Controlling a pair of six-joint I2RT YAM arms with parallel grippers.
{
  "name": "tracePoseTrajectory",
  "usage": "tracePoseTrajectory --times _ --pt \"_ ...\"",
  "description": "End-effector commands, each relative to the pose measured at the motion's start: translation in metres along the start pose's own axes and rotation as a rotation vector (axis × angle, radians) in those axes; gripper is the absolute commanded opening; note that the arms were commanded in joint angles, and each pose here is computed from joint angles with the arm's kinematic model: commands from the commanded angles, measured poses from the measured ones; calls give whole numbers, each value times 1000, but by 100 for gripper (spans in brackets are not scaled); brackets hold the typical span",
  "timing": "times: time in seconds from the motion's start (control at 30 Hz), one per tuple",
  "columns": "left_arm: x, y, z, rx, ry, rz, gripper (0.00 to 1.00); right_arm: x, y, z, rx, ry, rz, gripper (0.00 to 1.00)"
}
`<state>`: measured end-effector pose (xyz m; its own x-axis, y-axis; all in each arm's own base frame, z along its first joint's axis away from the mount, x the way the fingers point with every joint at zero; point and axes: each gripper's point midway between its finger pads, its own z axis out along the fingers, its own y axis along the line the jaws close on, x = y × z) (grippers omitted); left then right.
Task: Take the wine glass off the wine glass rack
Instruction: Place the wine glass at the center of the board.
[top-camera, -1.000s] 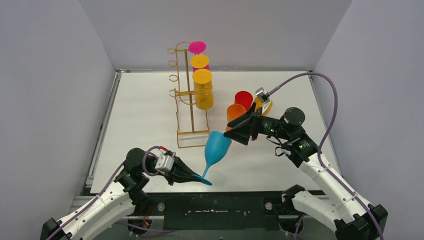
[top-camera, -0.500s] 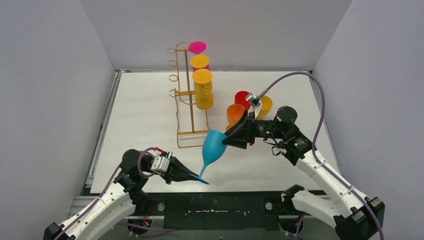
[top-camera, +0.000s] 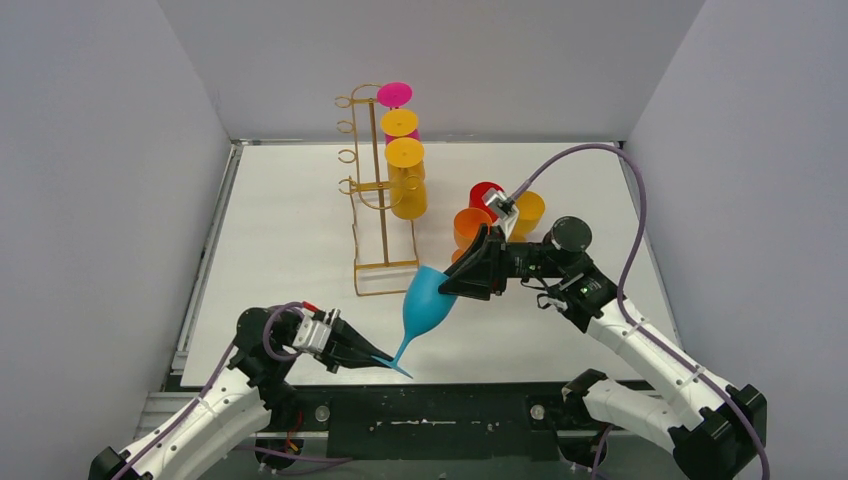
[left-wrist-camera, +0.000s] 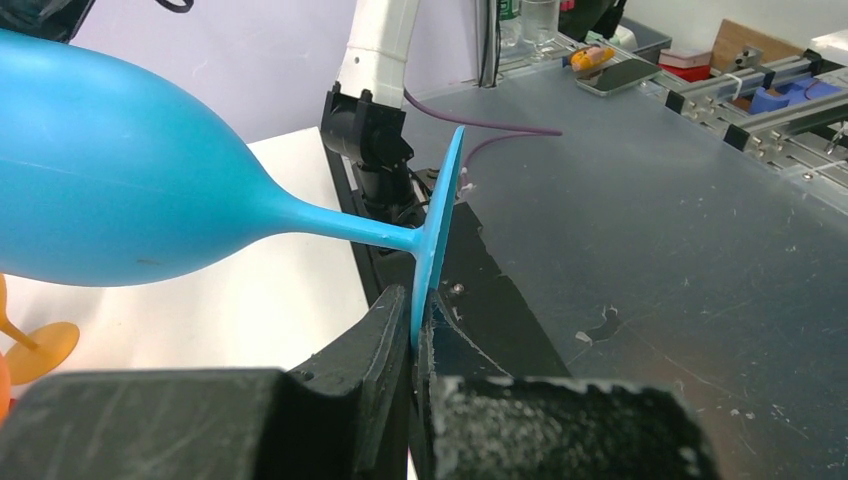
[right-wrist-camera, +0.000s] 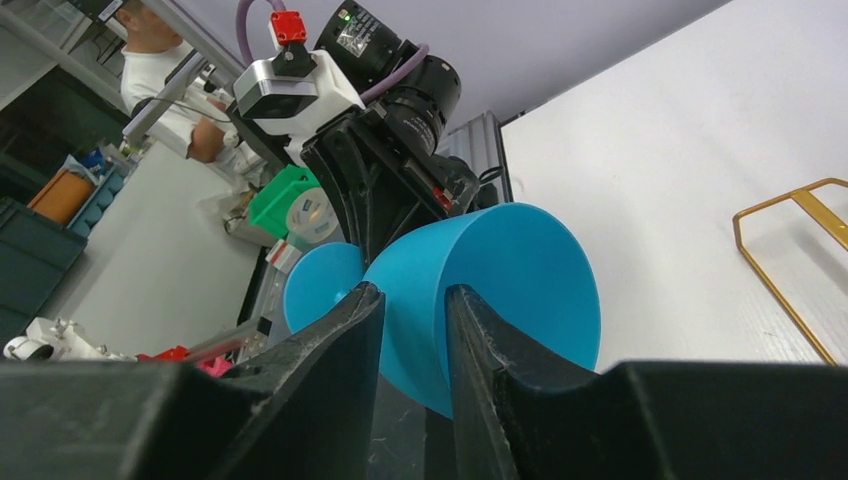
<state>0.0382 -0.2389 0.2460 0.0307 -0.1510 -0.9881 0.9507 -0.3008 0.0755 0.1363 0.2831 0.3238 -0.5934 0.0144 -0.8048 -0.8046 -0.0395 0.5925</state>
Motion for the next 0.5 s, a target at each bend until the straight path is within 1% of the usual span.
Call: tracePoseTrajectory --times 0.0,0.3,0.43,0.47 --pt "-9 3 0 -15 -25 36 0 1 19 7 -99 19 -54 28" --pt "-8 5 0 -23 -25 27 0 0 29 7 -131 11 -86 12" --pt "-8 6 0 -31 -28 28 0 -1 30 6 -125 8 -86 0" --pt "-8 6 0 -32 -28 26 0 -2 30 6 -120 7 -90 0"
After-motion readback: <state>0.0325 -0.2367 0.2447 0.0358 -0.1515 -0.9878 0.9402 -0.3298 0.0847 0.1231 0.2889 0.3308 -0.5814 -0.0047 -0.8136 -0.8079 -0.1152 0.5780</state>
